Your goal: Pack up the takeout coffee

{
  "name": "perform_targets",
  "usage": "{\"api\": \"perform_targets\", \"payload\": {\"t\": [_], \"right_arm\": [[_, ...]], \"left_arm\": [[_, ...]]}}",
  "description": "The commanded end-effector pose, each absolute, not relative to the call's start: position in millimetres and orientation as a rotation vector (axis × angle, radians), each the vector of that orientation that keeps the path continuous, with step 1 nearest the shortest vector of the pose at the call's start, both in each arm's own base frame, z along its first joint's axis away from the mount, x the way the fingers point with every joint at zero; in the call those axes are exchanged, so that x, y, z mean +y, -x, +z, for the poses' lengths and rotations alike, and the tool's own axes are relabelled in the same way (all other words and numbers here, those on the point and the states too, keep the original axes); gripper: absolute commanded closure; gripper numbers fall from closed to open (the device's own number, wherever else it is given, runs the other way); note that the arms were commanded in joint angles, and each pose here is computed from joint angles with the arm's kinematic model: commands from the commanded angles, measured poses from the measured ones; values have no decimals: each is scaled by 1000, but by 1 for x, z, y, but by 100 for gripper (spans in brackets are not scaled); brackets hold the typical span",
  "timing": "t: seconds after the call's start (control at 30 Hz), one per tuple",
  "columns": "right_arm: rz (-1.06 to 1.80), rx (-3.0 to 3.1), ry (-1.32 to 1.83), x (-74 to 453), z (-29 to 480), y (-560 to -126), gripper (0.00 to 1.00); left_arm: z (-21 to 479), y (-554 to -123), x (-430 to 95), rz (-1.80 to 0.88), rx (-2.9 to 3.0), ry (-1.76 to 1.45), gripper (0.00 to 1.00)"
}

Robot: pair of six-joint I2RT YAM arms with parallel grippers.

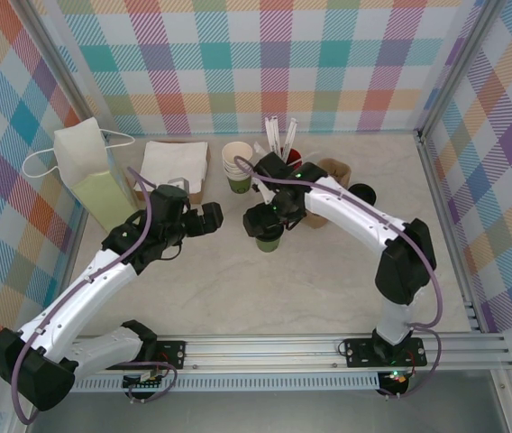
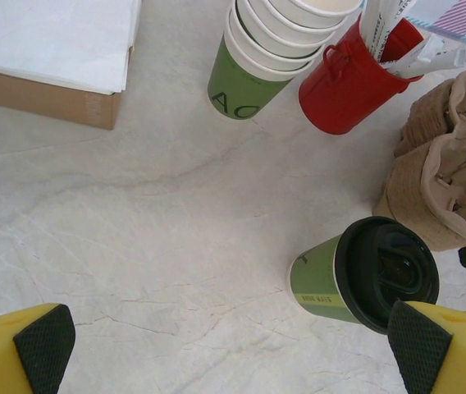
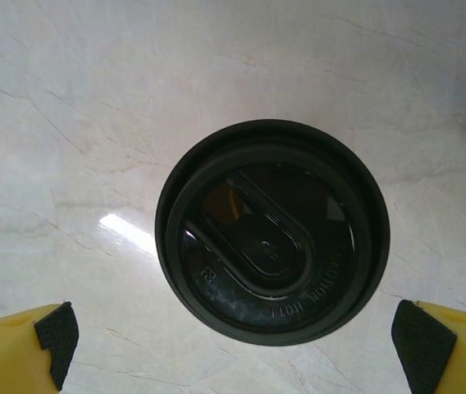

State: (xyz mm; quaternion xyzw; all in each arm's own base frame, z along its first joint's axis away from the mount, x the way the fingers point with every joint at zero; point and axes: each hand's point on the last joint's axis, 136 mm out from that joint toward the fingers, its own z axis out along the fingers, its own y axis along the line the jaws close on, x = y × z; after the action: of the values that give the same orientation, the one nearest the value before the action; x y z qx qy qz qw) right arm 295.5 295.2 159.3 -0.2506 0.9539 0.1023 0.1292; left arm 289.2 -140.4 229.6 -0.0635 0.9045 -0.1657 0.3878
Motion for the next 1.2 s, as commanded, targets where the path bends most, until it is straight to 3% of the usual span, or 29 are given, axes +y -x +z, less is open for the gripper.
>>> {"api": "perform_targets", "payload": {"t": [0.0,1.17], "right_arm": [[147,2801,799,286,154,-293,0],[71,2867,909,301,116,-301,0]], "left_arm": [[231,-291,-132,-397,2282,190,0],[225,-290,-130,-385,2301,192,0]]}}
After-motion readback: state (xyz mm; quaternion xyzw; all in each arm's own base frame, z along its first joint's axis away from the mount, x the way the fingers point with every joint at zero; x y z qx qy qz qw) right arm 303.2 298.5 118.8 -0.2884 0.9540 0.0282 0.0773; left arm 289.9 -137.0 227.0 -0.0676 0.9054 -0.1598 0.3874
